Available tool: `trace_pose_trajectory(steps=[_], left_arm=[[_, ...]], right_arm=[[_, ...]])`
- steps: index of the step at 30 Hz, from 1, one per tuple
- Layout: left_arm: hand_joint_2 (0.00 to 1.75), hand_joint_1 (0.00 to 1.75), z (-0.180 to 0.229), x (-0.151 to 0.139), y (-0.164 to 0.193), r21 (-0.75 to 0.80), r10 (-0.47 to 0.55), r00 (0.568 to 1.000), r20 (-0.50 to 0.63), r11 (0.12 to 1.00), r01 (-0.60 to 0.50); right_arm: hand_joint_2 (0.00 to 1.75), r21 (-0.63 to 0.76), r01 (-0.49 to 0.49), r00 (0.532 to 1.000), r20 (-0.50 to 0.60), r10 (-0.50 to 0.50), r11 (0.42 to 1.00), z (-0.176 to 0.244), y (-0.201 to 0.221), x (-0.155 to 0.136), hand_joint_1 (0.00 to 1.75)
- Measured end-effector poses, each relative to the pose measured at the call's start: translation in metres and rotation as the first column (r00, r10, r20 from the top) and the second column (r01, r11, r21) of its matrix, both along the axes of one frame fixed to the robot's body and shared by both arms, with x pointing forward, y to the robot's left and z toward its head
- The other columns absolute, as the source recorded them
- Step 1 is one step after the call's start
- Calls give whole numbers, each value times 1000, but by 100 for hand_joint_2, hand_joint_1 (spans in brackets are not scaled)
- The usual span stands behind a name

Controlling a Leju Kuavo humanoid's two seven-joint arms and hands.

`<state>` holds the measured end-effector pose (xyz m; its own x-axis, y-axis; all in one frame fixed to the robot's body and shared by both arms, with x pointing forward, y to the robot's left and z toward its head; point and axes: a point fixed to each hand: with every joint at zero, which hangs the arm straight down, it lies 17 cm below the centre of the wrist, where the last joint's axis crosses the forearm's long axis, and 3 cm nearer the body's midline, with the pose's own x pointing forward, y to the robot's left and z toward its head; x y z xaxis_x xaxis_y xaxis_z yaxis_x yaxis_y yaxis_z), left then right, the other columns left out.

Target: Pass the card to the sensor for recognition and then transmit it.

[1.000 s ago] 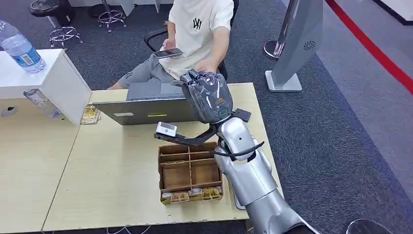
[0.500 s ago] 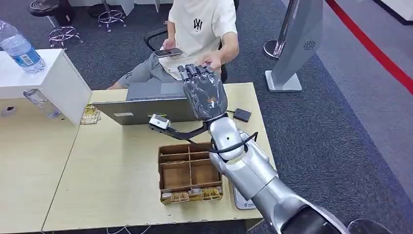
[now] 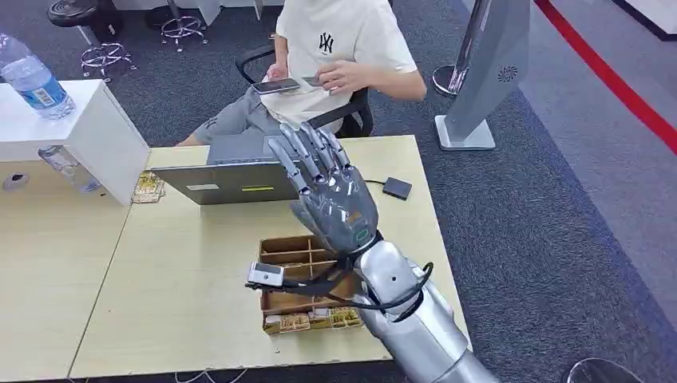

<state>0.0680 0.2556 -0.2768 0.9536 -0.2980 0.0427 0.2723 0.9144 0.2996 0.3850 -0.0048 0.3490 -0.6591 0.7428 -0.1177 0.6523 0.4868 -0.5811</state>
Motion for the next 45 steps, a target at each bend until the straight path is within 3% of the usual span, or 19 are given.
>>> trace_pose_trajectory(steps=[3,10,14,15,16,17,19,23,24,25,26,27,30,31,32,35,41,44,45], left_arm=[[0,0,0,0,0,5,9,1000,2,1000,-9],[0,0,1,0,-3,1,16,1000,3,1000,-16],[0,0,1,1,-1,9,35,999,11,999,-35],[0,0,1,1,-1,11,36,999,14,999,-36],[0,0,1,2,0,12,40,999,17,999,-40],[0,0,1,2,0,13,45,999,20,999,-45],[0,0,1,4,1,15,51,998,30,999,-52],[0,0,2,9,3,16,61,997,50,998,-62],[0,0,2,9,3,17,62,997,51,998,-62],[0,0,2,8,3,17,63,997,50,998,-64],[0,0,2,8,3,17,66,997,50,998,-67],[0,0,2,8,4,18,70,996,50,997,-71],[0,0,2,7,3,17,77,996,49,997,-78],[0,0,2,7,4,18,79,996,49,997,-79],[0,0,2,7,4,17,80,996,49,997,-81],[0,0,2,7,4,17,84,995,48,996,-85],[0,0,2,6,5,17,92,995,47,996,-93],[0,0,2,6,5,18,94,994,46,995,-95],[0,0,2,6,5,18,94,994,46,995,-95]], right_arm=[[175,25,-47,999,2,47,999,-6,-3,-22,0],[175,86,-13,1000,-15,14,996,-5,-23,-28,0],[175,55,-74,997,31,73,996,-11,-28,-44,0],[175,44,-80,996,32,79,996,-16,-31,-47,21],[175,34,-83,996,29,82,996,-22,-33,-51,72],[175,38,-72,997,12,71,997,-27,-36,-51,159],[175,40,-52,998,-15,53,998,-35,-39,-51,175],[175,66,6,995,-99,1,998,-51,-45,-42,175],[175,58,8,993,-114,-1,998,-57,-42,-44,164],[175,45,6,992,-130,0,999,-64,-38,-45,140],[175,31,2,989,-148,3,1000,-72,-33,-47,94],[175,25,-1,987,-162,5,1000,-77,-30,-48,73],[175,15,14,977,-213,-10,1000,-93,-26,-46,112],[175,16,22,975,-223,-18,1000,-95,-25,-44,112],[175,12,24,973,-229,-20,1000,-97,-24,-44,129],[175,-9,16,968,-249,-18,1000,-108,-19,-45,117],[175,-39,8,960,-281,-18,999,-125,-13,-48,120],[175,-47,10,955,-297,-24,999,-132,-13,-48,99],[175,-49,13,953,-302,-27,999,-134,-12,-48,99]])
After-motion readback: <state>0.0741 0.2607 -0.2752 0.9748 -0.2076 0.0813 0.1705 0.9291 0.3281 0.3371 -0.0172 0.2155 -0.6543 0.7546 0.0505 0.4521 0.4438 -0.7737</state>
